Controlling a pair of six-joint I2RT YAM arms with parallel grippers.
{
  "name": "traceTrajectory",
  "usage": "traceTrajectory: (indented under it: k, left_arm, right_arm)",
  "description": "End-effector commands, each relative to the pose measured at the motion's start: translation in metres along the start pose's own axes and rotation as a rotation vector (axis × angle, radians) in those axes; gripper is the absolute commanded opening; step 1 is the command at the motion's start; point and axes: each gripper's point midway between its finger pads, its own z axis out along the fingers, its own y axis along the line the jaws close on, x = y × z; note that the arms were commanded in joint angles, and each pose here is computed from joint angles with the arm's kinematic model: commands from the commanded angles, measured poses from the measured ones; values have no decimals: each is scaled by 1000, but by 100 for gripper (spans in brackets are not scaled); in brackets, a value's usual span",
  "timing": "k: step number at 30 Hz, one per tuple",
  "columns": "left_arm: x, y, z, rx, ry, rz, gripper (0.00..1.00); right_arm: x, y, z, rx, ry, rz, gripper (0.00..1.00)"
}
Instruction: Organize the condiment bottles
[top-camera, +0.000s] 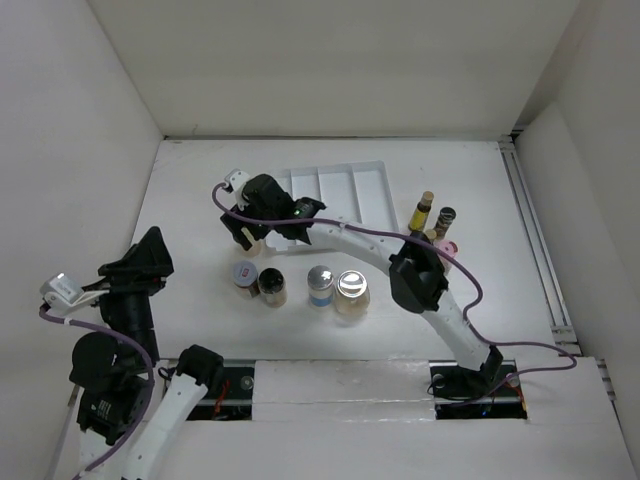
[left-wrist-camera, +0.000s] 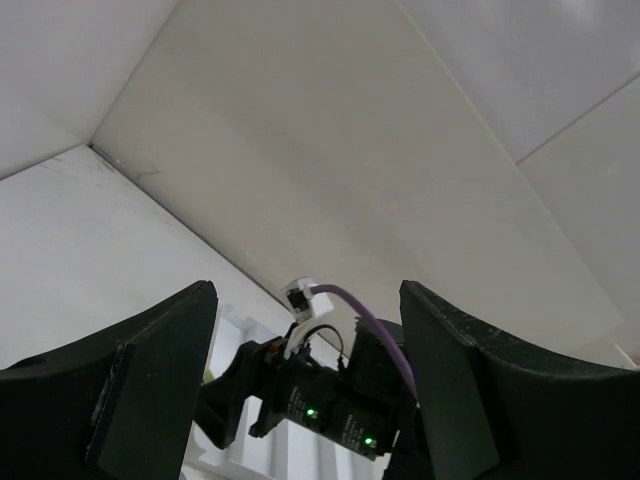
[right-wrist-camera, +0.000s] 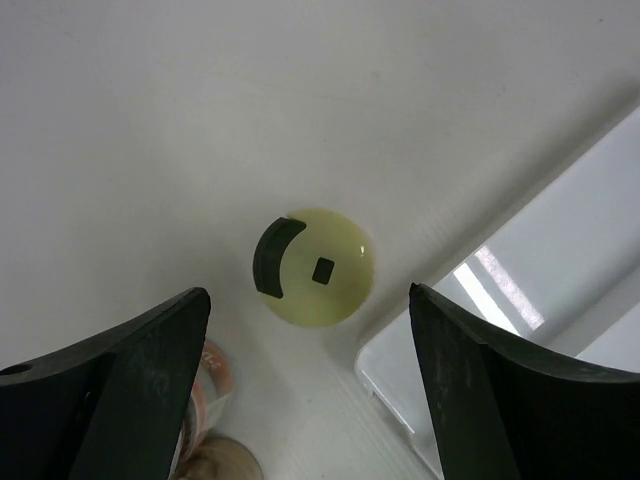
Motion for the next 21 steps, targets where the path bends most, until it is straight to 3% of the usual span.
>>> traceTrajectory:
  k: [1,5,6,9,10,12,14,17,21]
  left_arm:
    - [3,-5,7,11,-9,-12,69]
    - [11,-8,10,18,23,14,69]
    - [14,-10,11,23,37,19,69]
    - [16,-11,11,32,43,19,69]
    - [15,-14,11,43,43,14,69]
    - [15,-14,11,43,43,14,69]
    - [15,-14,11,43,43,14,69]
    - [20,-13,11,47,54,28,69]
    - [22,-17,12,61,65,28,69]
  right_arm:
    - [-18,-2,12,25,-71,11,86]
    - [-19,-5,21,44,-92,12,83]
    - [-25,-5,21,43,-116,13,76]
    - [-30,-6,24,52,-161,27,71]
    - [-38,-6,22,49,-200,28,62]
    - [-51,-3,17,64,-240,40,59]
    - [-67,-4,7,70,-286,44,44]
    - [-101,-14,-19,129,-373,47,39]
    - [-135,-37,-53,158,-454,67,40]
